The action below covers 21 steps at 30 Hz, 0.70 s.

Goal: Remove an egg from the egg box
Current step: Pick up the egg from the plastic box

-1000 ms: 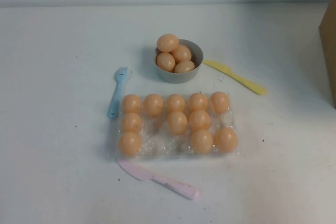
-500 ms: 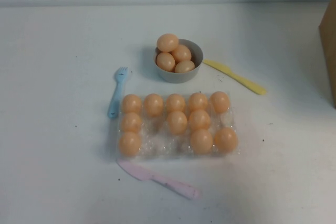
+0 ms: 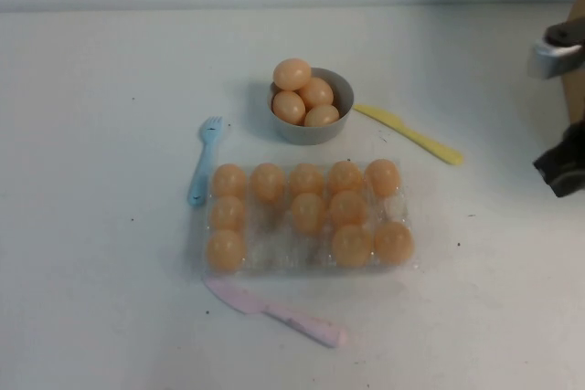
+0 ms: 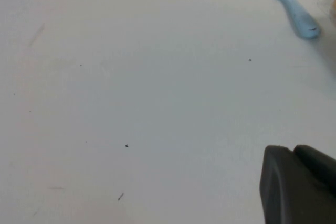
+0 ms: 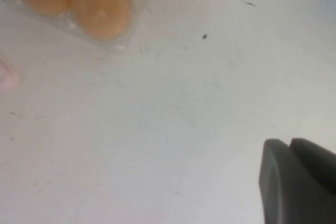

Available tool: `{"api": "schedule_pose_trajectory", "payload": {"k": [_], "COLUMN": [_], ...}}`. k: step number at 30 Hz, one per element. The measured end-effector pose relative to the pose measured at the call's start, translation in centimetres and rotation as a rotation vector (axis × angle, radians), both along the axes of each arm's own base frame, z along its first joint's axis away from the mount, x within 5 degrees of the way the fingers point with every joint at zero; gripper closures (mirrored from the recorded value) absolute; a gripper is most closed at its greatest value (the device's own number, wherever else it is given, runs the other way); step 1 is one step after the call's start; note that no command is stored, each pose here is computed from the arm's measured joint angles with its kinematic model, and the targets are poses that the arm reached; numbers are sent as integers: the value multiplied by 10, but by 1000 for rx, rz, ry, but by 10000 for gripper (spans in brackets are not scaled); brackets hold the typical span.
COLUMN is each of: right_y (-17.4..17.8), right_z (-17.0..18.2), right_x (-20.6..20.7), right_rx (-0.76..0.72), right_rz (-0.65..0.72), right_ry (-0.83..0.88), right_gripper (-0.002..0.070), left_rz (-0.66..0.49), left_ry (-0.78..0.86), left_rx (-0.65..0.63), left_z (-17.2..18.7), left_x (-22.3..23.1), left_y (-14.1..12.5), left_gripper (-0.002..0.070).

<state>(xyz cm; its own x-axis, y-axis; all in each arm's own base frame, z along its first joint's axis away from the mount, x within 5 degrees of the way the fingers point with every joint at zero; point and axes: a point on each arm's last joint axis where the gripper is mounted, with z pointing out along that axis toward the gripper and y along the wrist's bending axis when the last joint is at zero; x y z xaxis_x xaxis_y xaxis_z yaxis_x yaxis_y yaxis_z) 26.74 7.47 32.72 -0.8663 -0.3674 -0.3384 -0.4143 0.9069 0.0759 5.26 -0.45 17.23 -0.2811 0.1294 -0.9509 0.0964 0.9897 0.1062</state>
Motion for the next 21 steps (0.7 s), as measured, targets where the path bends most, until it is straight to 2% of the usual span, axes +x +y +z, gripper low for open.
{"api": "schedule_pose_trajectory", "payload": {"k": [3, 10, 11, 14, 21], "right_y": [17, 60, 66, 92, 142], "right_z": [0, -10, -10, -14, -27], "right_x": [30, 87, 92, 100, 96], "right_rx": [-43, 7, 15, 13, -10], "right_rz": [23, 74, 91, 211, 567], "right_ry": [20, 25, 16, -8, -54], "right_gripper": [636, 317, 296, 262, 251], "left_rz": [0, 0, 0, 0, 0], "left_ry": [0, 0, 0, 0, 0], "left_rx": [0, 0, 0, 0, 0], "left_z": [0, 0, 0, 0, 0], "left_x": [0, 0, 0, 0, 0], "left_y": [0, 0, 0, 0, 0], "left_gripper": [678, 678, 678, 678, 678]}}
